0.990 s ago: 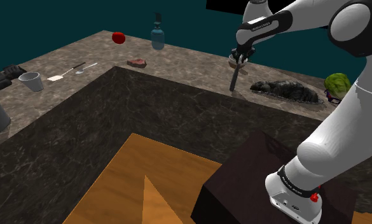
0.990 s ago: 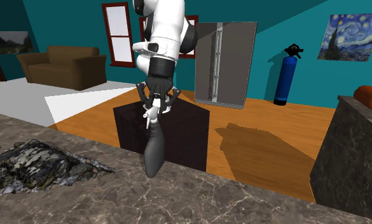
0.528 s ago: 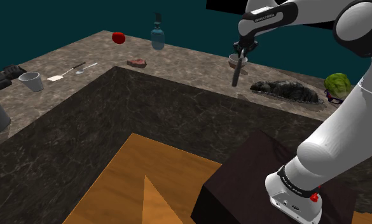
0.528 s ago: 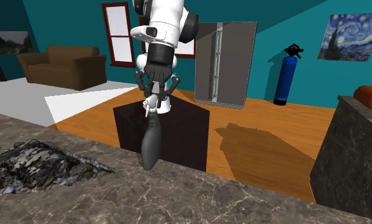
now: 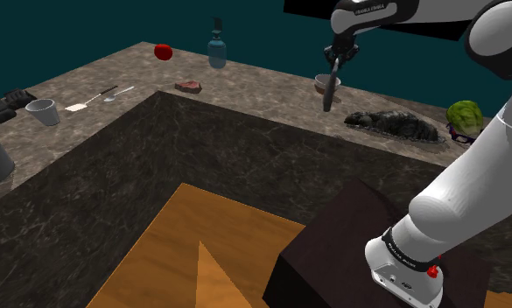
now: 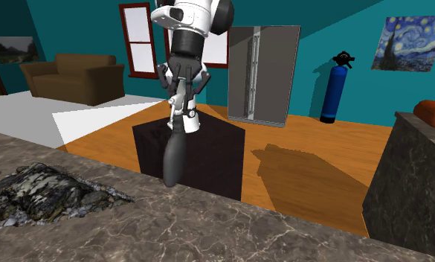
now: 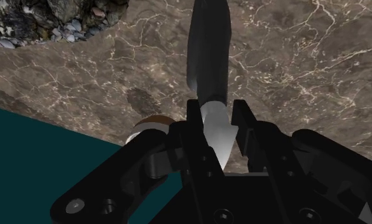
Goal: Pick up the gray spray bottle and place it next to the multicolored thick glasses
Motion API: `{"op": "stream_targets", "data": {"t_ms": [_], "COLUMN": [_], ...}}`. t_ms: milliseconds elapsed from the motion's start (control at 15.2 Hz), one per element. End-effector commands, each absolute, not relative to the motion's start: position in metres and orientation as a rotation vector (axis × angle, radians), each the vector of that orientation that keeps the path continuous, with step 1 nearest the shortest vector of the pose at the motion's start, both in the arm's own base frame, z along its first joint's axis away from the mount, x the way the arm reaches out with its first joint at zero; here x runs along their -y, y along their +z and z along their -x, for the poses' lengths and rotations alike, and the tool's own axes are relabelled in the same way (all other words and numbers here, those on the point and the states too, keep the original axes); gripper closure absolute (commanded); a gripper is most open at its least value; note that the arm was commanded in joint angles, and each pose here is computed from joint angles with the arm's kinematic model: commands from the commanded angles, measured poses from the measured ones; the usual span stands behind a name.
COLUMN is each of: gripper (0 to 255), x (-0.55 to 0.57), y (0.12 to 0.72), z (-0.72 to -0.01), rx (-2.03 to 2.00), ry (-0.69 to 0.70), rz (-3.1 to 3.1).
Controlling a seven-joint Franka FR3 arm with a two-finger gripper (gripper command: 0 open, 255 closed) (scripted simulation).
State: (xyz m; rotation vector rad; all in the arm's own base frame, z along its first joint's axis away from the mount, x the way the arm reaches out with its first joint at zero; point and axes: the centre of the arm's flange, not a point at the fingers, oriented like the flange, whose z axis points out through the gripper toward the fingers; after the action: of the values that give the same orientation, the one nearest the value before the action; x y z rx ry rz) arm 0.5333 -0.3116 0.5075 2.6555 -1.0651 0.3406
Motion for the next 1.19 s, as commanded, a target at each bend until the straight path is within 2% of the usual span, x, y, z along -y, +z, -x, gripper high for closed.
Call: {"op": "stream_targets", "data": {"t_ms": [0, 1122], "gripper": [255, 255], "x": [0.312, 0.312], "y": [0.517, 0.607], "z": [-0.533, -0.533], "rx": [1.065, 1.065], "ry": [0.34, 0.34], "rz": [-2.656, -2.656]}}
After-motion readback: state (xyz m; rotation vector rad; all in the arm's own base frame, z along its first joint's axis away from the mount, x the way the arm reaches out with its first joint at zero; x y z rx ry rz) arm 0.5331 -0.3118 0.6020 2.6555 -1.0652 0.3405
